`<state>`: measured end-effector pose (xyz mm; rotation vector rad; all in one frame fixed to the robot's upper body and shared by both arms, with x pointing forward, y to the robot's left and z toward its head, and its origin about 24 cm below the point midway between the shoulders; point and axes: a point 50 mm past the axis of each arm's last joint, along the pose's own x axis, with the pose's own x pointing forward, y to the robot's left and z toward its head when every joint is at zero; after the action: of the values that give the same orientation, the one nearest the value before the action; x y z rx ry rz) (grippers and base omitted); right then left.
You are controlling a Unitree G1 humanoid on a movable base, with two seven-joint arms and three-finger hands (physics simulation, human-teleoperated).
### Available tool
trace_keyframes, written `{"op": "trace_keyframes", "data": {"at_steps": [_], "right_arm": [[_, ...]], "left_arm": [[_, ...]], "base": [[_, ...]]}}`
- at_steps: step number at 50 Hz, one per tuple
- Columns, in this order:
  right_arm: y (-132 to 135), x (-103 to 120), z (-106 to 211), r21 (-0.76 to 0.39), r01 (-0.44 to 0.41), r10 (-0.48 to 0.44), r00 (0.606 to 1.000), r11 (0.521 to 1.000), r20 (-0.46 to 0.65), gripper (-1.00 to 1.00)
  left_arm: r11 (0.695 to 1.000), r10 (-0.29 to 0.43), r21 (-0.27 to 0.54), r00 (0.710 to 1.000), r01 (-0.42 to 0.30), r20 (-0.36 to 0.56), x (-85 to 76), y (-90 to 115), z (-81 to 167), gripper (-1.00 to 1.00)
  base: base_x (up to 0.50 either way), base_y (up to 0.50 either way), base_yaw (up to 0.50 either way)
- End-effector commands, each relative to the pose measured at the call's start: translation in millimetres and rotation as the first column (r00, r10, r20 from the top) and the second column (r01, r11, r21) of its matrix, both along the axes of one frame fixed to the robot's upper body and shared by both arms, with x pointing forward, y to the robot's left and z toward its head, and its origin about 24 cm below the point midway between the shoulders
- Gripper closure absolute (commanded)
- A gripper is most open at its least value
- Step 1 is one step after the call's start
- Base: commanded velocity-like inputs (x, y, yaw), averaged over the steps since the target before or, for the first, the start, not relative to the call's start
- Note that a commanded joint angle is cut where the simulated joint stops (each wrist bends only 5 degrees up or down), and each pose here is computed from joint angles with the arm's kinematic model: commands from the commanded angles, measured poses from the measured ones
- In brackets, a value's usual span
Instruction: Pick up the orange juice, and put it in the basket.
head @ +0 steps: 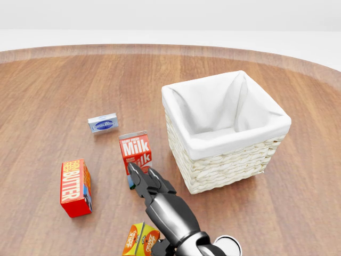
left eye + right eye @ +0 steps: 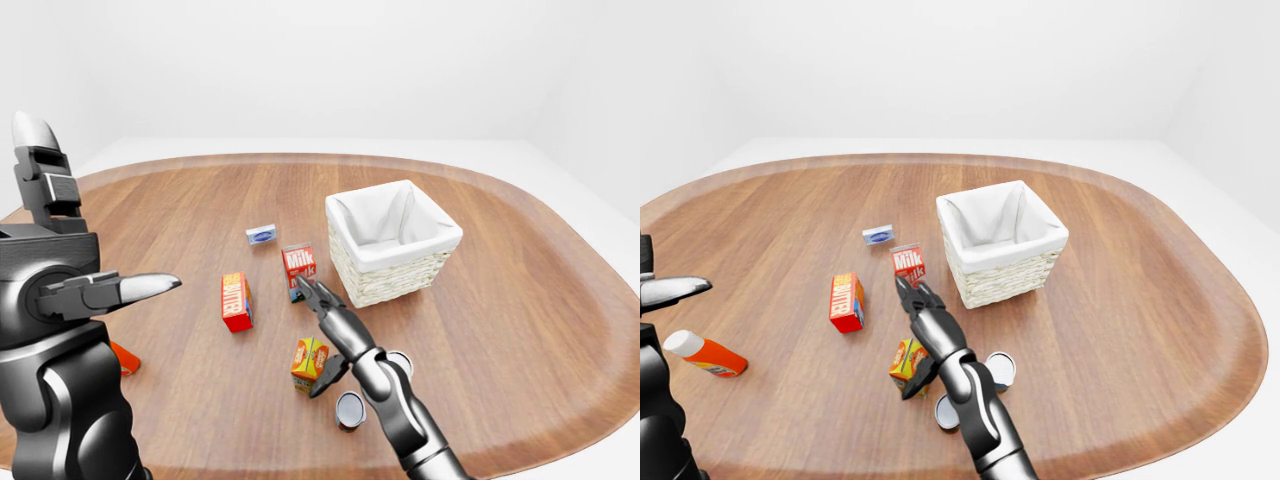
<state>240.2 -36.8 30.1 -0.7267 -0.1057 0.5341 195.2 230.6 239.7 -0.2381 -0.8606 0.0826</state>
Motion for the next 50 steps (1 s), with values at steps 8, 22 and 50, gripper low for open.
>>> {"op": "trace_keyframes", "data": {"at_steps": [8,22,50], "right_arm": [[5,0,-12,0.007,0.009,-0.009,0.999,1.0,-0.045,-1.0],[4,-2,-25,0.004,0.032,-0.032,0.995,0.999,-0.091,-1.0],[5,-5,-39,-0.001,0.051,-0.051,0.989,0.999,-0.139,-1.0]], "left_arm": [[1.0,-0.002,0.003,1.0,0.002,-0.024,5.7,0,-3,-1.0],[1.0,-0.004,0.014,0.999,0.004,-0.05,11.6,-1,-8,-1.0],[1.0,-0.001,0.005,1.0,0.001,-0.02,4.1,0,-3,-1.0]], "base": [[0.0,0.0,0.0],[0.0,0.0,0.0],[0.0,0.0,0.0]]}}
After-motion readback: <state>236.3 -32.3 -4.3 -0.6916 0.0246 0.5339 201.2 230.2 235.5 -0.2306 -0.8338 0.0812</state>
